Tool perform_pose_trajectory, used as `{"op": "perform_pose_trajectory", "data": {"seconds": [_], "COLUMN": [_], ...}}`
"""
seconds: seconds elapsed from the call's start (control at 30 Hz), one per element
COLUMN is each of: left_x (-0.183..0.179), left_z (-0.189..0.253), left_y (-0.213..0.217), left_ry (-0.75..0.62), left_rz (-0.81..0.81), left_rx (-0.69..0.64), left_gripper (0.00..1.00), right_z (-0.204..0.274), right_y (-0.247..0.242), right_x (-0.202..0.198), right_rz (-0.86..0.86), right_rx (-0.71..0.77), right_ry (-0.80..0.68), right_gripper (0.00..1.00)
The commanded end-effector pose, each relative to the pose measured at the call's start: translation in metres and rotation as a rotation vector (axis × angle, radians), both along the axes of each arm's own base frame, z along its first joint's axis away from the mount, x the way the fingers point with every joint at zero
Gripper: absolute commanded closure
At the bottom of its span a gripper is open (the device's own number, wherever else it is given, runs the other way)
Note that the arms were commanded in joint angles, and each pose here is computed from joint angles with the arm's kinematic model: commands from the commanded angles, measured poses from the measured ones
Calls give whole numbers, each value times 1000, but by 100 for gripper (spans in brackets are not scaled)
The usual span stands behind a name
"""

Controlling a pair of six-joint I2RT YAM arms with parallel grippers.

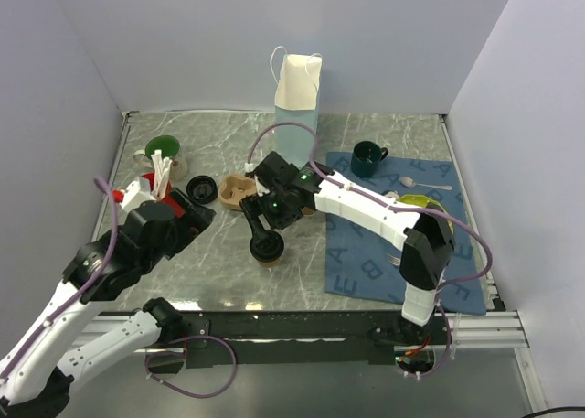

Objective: Pack the takeout coffee

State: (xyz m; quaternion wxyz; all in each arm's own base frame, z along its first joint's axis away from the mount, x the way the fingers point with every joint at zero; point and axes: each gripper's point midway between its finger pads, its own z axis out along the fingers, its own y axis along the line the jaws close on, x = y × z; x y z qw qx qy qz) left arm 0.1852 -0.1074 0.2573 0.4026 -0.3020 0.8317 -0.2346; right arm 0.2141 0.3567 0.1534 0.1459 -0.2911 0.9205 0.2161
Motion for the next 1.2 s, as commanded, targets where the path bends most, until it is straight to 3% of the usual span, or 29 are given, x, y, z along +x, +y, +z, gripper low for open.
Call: {"op": "perform_pose_trajectory", "data": {"seconds": [0.0, 0.43, 0.73, 1.17], "left_x": [-4, -9, -10, -6], "left_z": [6, -1, -4, -5], "left_y": [15, 17, 15, 15], "left_ry": [-23, -7, 4, 0], "left_rz": [63, 43, 38, 46], "left_rx": [-8, 12, 11, 19], "left_gripper": [3, 3, 3, 3], "right_z": [-4, -22, -28, -14], "right_y": [-3, 11, 15, -7], "right_x": [6, -7, -10, -6], "right_rz": [-7, 26, 36, 10], "right_rx": [-71, -98, -116, -160], "right_ry": [-38, -17, -20, -63], "right_gripper": [12, 21, 14, 34]}}
